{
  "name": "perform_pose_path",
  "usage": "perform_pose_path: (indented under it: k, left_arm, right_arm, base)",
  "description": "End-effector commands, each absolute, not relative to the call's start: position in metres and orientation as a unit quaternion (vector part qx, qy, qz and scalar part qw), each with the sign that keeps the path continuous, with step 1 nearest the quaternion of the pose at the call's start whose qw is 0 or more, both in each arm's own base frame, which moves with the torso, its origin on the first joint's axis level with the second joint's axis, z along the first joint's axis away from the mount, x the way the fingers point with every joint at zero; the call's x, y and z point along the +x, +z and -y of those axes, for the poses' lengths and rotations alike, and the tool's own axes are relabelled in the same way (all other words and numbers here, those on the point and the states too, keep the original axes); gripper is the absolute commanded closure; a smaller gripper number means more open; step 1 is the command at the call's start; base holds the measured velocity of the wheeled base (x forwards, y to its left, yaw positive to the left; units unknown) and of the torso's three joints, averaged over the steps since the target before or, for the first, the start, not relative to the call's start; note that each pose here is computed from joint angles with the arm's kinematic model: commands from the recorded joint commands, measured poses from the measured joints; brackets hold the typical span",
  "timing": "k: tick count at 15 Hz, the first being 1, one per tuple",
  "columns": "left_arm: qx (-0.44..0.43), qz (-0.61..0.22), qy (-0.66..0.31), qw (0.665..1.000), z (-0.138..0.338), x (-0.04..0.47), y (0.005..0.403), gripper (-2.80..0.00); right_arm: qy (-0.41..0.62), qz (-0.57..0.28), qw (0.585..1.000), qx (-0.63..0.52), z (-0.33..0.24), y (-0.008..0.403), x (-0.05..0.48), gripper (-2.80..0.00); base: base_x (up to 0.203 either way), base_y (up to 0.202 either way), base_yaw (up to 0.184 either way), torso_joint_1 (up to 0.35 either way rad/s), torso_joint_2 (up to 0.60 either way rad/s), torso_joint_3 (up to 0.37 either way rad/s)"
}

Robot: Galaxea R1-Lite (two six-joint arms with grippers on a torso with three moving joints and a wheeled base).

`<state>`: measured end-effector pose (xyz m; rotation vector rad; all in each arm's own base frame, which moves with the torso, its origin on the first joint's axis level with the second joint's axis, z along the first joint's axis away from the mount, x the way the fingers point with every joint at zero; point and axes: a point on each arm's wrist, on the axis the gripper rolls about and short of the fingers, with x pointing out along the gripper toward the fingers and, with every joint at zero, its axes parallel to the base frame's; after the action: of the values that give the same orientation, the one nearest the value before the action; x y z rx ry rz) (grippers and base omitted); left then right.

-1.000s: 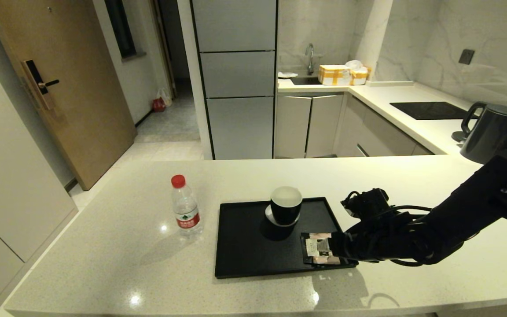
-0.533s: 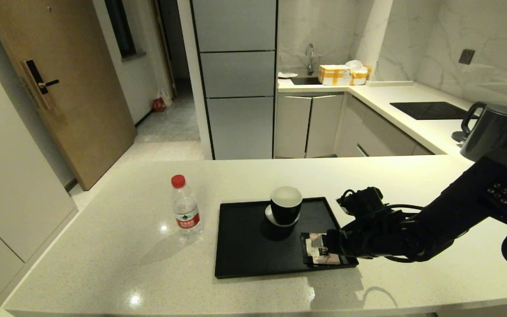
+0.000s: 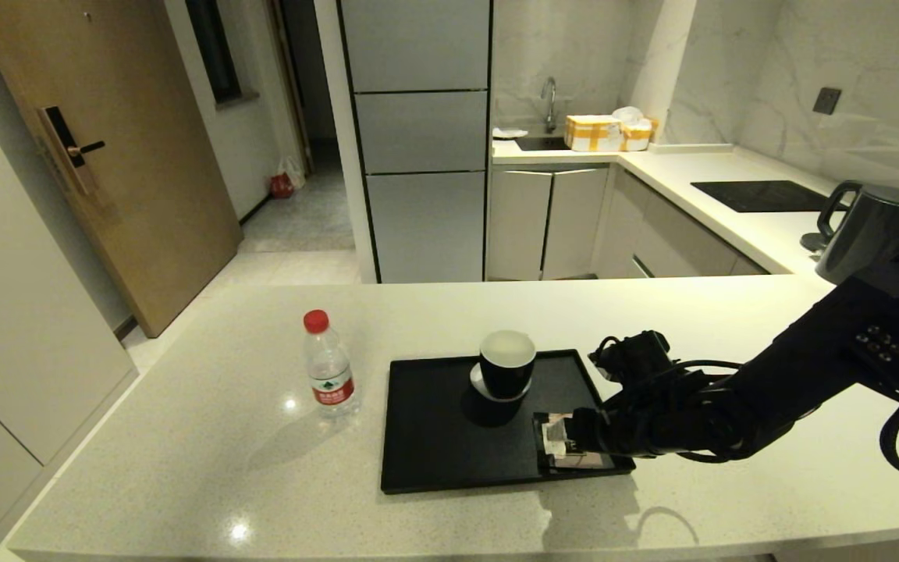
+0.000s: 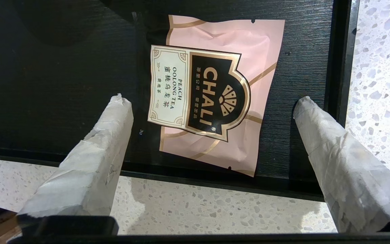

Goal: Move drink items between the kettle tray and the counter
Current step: Place it on the right

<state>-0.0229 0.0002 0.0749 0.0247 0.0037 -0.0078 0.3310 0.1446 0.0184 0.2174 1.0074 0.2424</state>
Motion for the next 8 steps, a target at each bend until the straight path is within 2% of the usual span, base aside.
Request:
perform_pose_path:
  k: [1, 8]
  left_arm:
    - [0.012, -0.003, -0.005, 1.000, -0.0003, -0.0228, 0.0749, 0.00]
    - [0.012, -0.003, -0.005, 1.000, -0.0003, -0.0228, 0.0749, 0.00]
  right_arm:
    - [0.116, -0.483, 0.862, 0.103, -0.1467, 0.0168, 0.3315, -2.80]
    - [0.116, -0.487, 0.860, 0.101, -0.1474, 0.0097, 0.3326, -2.80]
  base:
    - [0.000, 0.000, 0.000, 0.000, 0.00, 0.000]
    - [0.000, 0.000, 0.000, 0.000, 0.00, 0.000]
